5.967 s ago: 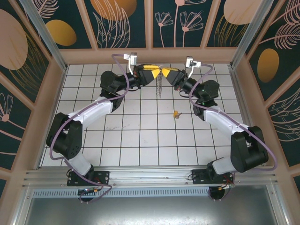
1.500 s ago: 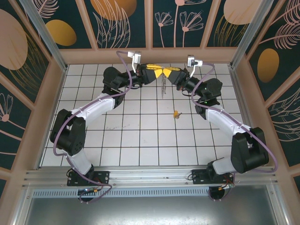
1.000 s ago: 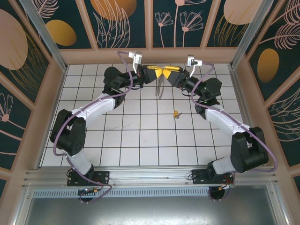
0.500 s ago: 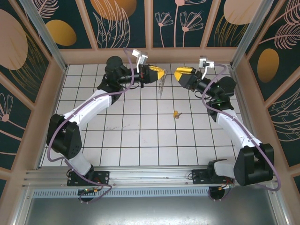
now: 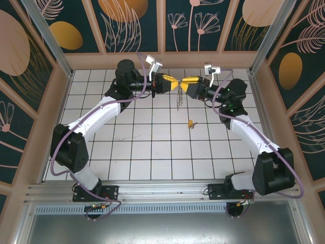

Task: Put the keys on the keyring

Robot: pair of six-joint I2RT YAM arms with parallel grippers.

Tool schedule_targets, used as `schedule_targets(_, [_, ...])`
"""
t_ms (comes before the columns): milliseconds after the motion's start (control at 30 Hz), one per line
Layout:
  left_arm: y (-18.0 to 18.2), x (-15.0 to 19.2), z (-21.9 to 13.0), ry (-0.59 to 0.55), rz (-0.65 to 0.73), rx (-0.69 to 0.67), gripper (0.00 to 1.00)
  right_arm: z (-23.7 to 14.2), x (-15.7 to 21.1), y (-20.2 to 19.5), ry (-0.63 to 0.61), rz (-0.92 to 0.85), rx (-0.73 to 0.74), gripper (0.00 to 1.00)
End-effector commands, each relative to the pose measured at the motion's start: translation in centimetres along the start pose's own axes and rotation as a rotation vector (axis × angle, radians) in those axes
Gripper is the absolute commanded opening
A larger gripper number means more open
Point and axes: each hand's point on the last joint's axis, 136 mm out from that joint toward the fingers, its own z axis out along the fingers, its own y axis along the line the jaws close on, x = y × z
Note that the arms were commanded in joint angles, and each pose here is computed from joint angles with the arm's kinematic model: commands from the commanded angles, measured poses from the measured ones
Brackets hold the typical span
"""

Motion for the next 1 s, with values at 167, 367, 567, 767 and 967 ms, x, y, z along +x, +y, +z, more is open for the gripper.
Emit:
schedule_targets(167, [-2.5,-2.0,-0.3,-0.021,0.076,0.045,0.0,1.0,-0.7,0.9,0.001,-0.05,-0.042,0.31])
schedule_targets(367, [-2.6,-2.0,-0.3,-0.019,0.076,0.056,0.0,1.0,-0.6,0.8,0.0,-0.049,-0.04,0.03])
schedule_targets(567, [-2.0,-2.5,-0.5,-0.059,0.065,0.001,0.32,0.7,-1.2,0.6,-0.039,-0.063,-0.015,0.0])
schedule_targets(767, [-1.4,-4.7,-2.8,-0.246,0.072,-0.138,0.51,-0.4,-3.1,1.6,-0.133,-0.077,-0.014,0.0])
schedule_targets(967, [-2.4,-5.3,-2.7,-0.298,0.024,-0.041,0.45,-0.8,-4.7,3.2,-0.234,-0.067,-0.043,0.0])
